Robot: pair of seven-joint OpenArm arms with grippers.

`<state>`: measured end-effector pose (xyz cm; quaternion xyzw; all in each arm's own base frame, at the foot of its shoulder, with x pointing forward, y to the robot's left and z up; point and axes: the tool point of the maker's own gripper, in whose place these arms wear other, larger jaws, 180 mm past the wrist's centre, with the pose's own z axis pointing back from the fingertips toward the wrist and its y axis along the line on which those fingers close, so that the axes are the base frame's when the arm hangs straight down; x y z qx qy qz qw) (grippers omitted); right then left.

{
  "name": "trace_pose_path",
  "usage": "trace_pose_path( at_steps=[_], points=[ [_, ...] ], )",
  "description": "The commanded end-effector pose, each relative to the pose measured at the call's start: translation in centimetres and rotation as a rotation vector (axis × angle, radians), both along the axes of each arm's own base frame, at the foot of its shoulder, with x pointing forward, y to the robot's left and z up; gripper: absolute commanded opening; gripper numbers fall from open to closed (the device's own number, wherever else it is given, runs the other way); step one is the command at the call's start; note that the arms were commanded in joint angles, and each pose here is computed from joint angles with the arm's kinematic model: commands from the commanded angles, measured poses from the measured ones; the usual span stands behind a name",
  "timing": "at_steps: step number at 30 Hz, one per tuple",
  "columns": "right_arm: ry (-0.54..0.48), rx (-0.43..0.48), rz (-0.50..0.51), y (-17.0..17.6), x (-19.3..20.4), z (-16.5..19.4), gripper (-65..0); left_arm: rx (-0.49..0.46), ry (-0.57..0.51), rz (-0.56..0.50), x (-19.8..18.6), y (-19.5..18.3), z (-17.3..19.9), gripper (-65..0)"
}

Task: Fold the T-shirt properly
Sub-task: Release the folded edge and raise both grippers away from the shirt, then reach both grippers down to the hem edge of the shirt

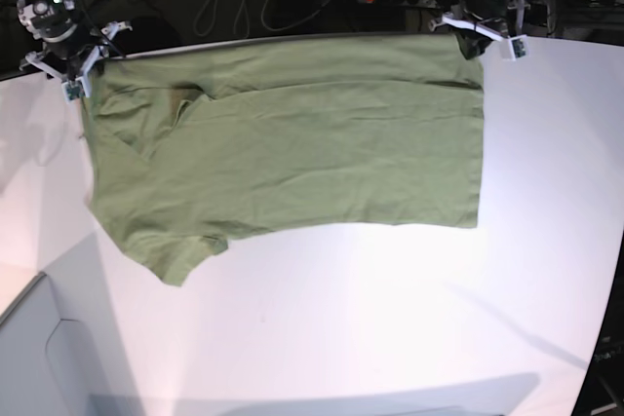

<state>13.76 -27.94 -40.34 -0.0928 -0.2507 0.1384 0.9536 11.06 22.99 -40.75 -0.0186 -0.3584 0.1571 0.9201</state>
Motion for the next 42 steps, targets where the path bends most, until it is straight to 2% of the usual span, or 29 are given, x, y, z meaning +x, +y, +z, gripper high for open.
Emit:
trace_pose_path(
  at_steps=[1, 4, 7, 9, 13, 17, 23, 27, 36, 42],
  points=[
    [-0.012, -0.018, 0.024, -0.4, 0.3, 0.7, -35.7, 0.013, -0.036, -0.007, 0.5, 0.1, 1.1, -51.4],
    [-0.017, -0.018, 0.024, -0.4, 0.5, 0.8, -23.4, 0.017, -0.059, -0.016, 0.9, -0.1, 1.9, -37.0],
    [-0.029, -0.024, 0.023, -0.5, 0.7, 1.2, -20.4, 0.021, -0.083, -0.024, 1.5, -0.2, 2.7, -28.7],
    [-0.061, -0.046, 0.017, -0.9, 1.1, 2.5, -20.6, 0.046, -0.109, -0.015, 2.0, 0.6, 3.7, -26.5],
    [-0.125, -0.066, 0.064, -0.4, 2.1, 5.0, -20.5, 0.086, -0.163, 0.023, 2.8, 2.0, 5.6, -26.4],
    [-0.188, -0.071, 0.087, -0.1, 3.6, 6.8, -20.5, 0.119, -0.254, 0.044, 5.5, 3.3, 7.5, -26.4],
    [-0.192, -0.095, 0.056, -0.6, 5.9, 7.5, -20.5, 0.12, -0.396, 0.061, 11.8, 4.6, 9.2, -26.4],
    [-0.201, -0.102, 0.04, -0.9, 7.0, 8.0, -20.5, 0.105, -0.443, 0.076, 16.0, 5.7, 9.1, -26.4],
    [-0.217, -0.102, 0.038, -0.9, 7.6, 8.3, -20.5, 0.054, -0.408, 0.019, 24.1, 5.6, 6.2, -26.2],
    [-0.208, -0.084, 0.068, 0.3, 7.8, 7.9, -20.5, 0.001, -0.351, 0.008, 27.3, 4.4, 3.6, -26.2]
  ],
)
